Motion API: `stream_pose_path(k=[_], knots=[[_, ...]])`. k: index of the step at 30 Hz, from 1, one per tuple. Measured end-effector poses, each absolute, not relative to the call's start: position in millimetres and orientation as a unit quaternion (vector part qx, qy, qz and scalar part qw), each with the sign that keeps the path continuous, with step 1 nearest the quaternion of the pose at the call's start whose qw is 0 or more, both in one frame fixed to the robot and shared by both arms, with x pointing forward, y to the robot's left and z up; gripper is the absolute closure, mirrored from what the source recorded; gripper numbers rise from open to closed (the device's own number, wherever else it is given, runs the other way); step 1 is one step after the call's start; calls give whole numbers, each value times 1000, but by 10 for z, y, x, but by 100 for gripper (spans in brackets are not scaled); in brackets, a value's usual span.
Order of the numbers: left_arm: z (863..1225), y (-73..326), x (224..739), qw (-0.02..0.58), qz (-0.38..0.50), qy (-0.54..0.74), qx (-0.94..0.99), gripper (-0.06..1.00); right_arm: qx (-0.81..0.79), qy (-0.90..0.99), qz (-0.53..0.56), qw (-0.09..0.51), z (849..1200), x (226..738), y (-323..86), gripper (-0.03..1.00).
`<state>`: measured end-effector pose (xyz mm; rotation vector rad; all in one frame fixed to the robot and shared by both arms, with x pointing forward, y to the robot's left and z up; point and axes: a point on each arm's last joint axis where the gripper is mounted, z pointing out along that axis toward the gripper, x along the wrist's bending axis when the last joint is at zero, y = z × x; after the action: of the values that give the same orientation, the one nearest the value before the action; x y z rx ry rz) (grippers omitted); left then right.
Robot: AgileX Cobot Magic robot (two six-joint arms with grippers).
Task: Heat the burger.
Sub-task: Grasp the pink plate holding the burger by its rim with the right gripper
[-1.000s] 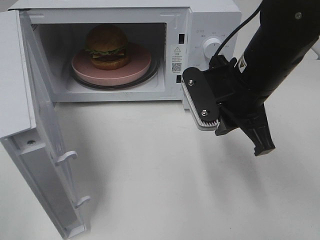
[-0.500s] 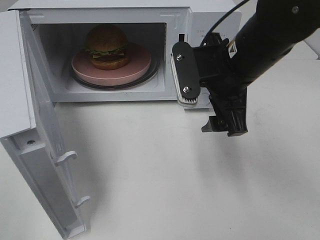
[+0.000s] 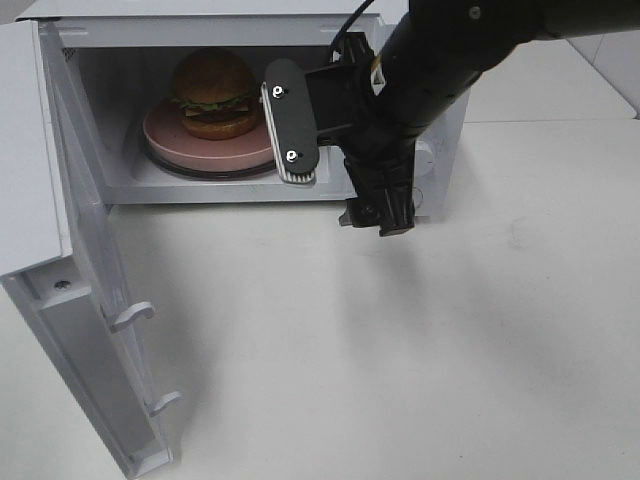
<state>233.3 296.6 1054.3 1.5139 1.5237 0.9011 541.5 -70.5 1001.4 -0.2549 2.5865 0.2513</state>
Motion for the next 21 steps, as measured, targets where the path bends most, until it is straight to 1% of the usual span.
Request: stream_pose_path(k=[5,21], knots=[[10543,2966,2333,395,355,601,597,-5,-102,954,93,265,9936,5562,-530,4],[10543,2966,2333,395,355,601,597,-5,-105,949,98,280,9726,5995,-183,8]])
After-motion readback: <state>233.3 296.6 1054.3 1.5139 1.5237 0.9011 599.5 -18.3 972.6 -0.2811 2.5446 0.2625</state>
